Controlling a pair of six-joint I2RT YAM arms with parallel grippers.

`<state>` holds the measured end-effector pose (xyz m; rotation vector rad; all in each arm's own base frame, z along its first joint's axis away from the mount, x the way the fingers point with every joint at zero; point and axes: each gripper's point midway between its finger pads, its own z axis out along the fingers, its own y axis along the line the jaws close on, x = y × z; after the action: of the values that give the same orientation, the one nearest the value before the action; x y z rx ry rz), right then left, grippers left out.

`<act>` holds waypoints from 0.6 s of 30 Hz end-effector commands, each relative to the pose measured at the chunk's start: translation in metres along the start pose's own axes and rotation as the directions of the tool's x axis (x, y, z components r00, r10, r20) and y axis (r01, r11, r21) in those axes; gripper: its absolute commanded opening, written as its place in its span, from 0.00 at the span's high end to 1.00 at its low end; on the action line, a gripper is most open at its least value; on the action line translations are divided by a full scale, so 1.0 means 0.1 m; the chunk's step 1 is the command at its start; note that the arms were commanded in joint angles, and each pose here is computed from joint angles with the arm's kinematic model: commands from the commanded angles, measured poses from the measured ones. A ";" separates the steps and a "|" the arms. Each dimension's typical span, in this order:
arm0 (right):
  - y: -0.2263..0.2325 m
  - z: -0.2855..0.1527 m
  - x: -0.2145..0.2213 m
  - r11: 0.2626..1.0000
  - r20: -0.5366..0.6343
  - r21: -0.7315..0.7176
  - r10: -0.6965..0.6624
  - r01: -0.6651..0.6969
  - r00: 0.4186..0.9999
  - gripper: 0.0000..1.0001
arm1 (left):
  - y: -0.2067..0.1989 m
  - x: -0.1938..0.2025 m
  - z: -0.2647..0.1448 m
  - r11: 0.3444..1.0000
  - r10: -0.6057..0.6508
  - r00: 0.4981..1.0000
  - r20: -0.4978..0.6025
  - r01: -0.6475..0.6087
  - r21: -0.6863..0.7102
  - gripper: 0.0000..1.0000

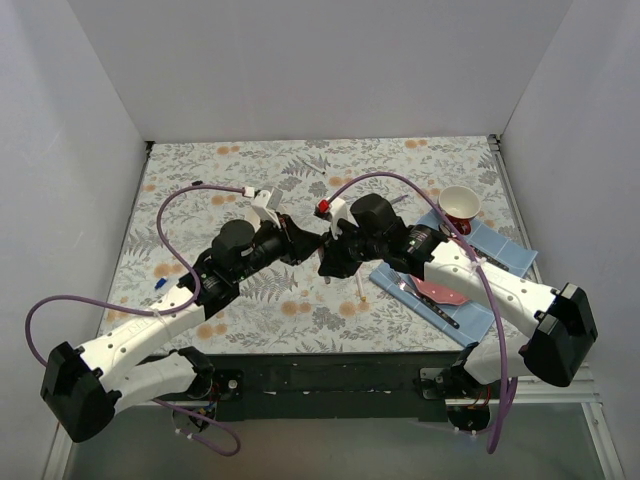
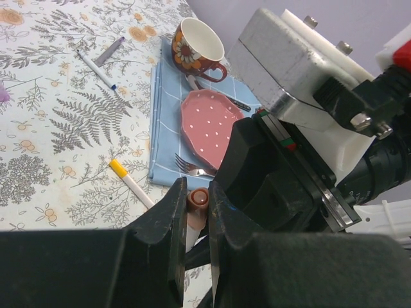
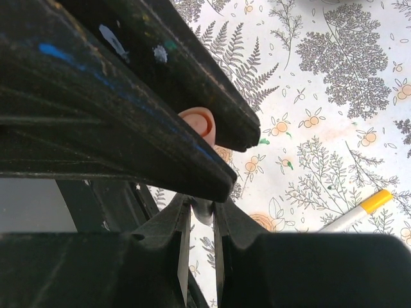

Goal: Insert the pens into the pen caps
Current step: Push the cap all the way onto the barrel until it clicks

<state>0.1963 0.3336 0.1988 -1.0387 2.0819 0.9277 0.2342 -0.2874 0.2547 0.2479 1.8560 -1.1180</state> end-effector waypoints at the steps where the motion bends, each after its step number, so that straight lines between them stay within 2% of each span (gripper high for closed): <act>1: 0.10 -1.08 -2.12 0.971 0.684 0.179 -0.237 0.156 0.690 0.99 | 0.16 1.44 -0.46 0.994 -0.107 0.847 -0.521 0.089 -0.059 1.00; 6: 0.09 -0.97 -1.97 0.973 0.656 0.154 -0.229 0.170 0.719 0.99 | 0.09 1.16 -0.39 0.998 -0.060 0.887 -0.458 0.039 -0.056 1.00; 10: 0.14 -0.87 -1.84 0.974 0.635 0.113 -0.223 0.196 0.740 0.99 | -0.17 0.76 -0.26 0.999 -0.030 0.928 -0.371 0.032 0.000 0.99; 14: 0.14 -0.84 -1.72 0.972 0.615 0.106 -0.231 0.212 0.754 0.99 | -0.31 0.56 -0.20 0.999 -0.016 0.940 -0.341 0.026 0.026 0.91; 18: 0.16 -0.86 -1.64 0.967 0.599 0.107 -0.247 0.230 0.762 0.99 | -0.36 0.37 -0.20 1.000 0.007 0.953 -0.302 -0.001 0.019 0.76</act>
<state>0.2066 0.3340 0.2484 -0.9993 1.8766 0.9835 0.2403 -0.2925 0.3112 0.2691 1.7944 -1.0797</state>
